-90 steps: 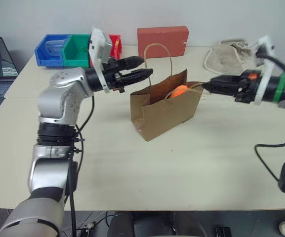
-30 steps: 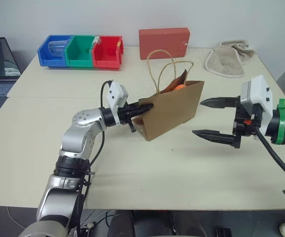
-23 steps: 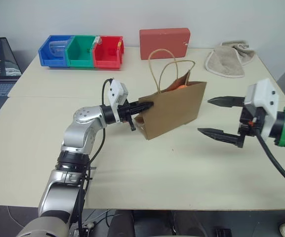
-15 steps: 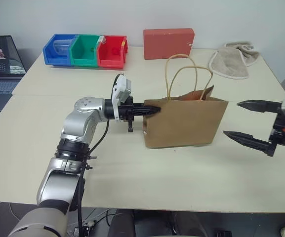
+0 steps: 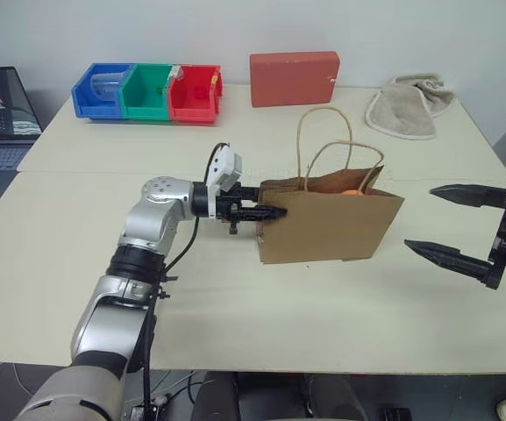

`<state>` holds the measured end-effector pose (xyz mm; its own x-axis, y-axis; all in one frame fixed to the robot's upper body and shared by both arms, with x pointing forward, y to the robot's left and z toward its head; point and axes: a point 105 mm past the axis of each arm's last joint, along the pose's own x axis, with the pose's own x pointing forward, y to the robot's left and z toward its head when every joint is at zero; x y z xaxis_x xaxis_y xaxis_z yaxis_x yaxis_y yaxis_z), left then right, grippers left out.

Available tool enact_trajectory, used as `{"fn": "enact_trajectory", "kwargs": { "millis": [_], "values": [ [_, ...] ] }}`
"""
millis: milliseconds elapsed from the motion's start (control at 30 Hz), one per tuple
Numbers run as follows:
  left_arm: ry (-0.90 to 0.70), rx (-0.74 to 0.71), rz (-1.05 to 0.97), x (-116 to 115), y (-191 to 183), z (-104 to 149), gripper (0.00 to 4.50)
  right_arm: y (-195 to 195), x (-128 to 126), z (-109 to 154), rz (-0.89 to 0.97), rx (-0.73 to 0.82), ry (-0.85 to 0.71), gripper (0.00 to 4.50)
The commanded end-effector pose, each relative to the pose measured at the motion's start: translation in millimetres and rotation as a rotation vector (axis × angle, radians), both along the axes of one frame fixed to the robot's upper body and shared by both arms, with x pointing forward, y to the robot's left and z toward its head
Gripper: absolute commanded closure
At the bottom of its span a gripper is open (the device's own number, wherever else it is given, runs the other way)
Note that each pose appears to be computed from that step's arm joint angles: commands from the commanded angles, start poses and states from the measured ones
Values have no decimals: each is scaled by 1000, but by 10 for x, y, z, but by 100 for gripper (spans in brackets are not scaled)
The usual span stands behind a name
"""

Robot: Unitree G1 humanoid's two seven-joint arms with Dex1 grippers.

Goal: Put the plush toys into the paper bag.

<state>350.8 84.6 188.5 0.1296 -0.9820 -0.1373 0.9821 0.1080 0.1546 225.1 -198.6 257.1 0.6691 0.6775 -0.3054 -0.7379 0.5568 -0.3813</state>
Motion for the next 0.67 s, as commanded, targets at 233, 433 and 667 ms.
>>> {"fn": "enact_trajectory", "kwargs": {
  "millis": [233,433,667],
  "values": [
    [-184,161,242,-131,646,239,2,-224,145,141,-2,-82,-56,0],
    [-233,344,493,-373,1284,432,2,-452,110,230,53,-171,-2,0],
    [-195,310,536,-580,1422,560,2,-554,172,358,67,-195,2,0]
  ]
}}
